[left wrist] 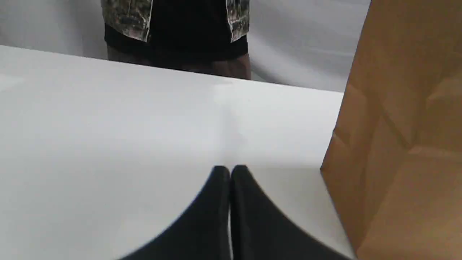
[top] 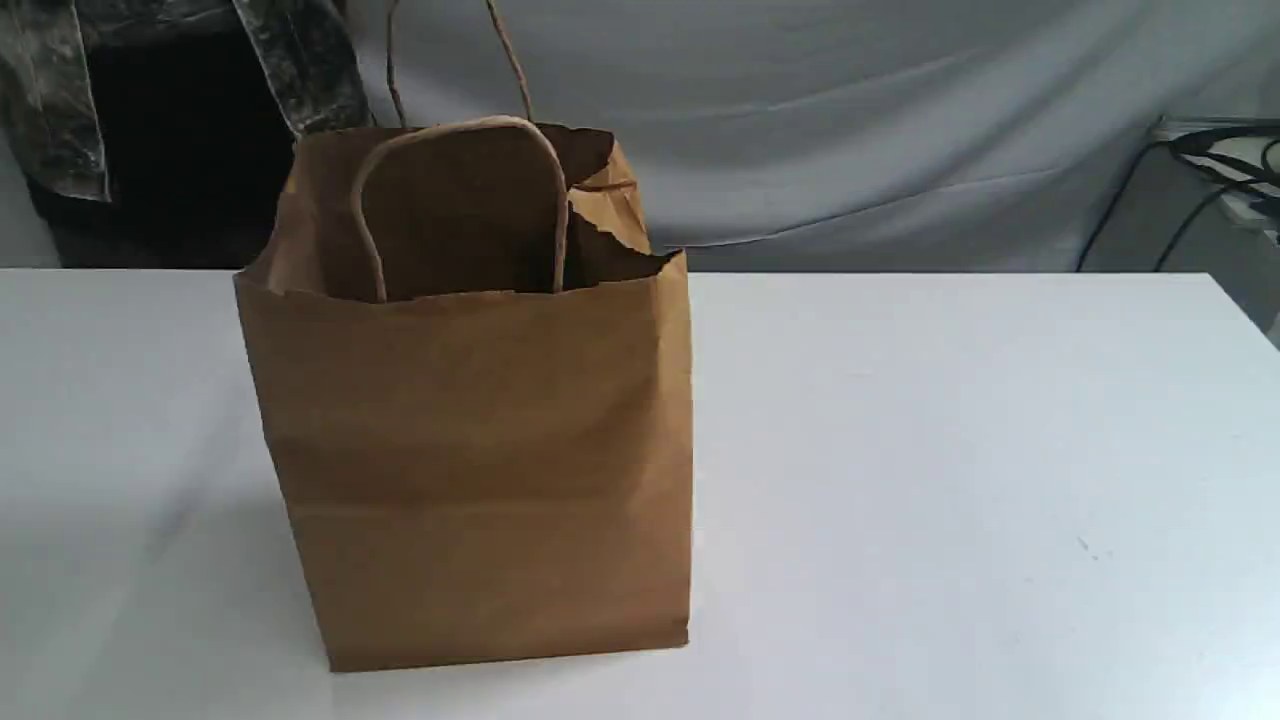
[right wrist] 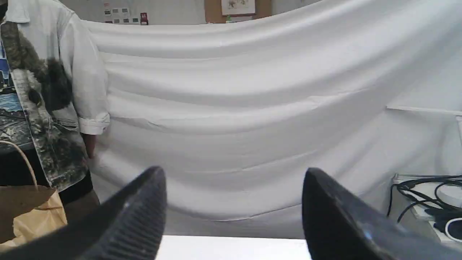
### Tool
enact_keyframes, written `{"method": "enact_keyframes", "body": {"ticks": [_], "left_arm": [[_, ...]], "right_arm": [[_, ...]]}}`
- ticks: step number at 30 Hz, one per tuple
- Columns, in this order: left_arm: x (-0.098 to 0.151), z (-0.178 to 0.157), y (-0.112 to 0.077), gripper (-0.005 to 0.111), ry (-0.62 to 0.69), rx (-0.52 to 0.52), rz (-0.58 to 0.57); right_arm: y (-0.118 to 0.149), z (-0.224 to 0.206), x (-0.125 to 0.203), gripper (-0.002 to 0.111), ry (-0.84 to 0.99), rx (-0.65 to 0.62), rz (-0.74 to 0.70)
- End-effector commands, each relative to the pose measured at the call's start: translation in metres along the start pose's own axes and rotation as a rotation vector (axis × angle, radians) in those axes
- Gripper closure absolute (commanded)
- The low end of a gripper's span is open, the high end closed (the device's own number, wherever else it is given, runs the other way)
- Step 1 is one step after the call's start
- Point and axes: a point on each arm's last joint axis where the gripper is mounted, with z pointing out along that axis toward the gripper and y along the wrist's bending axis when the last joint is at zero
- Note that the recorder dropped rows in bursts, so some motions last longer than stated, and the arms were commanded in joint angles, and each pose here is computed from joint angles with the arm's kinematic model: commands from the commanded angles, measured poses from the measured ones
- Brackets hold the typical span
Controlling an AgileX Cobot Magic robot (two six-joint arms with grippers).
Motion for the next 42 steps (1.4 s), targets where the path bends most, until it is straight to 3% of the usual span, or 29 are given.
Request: {"method": "enact_keyframes", "body": {"ticks": [1,42], "left_arm": [[0.0030,-0.0001,0.0006,0.107,0.021,-0.005,0.047],[0.0032,-0.0001,0.0006,0.107,0.024,-0.005,0.076]], "right_arm": [[0.0003,0.0005,0.0023,0.053,0.008,0.009,-0.003],[0.0003,0.0005,0.0023,0.053,0.008,0.009,-0.001]]}}
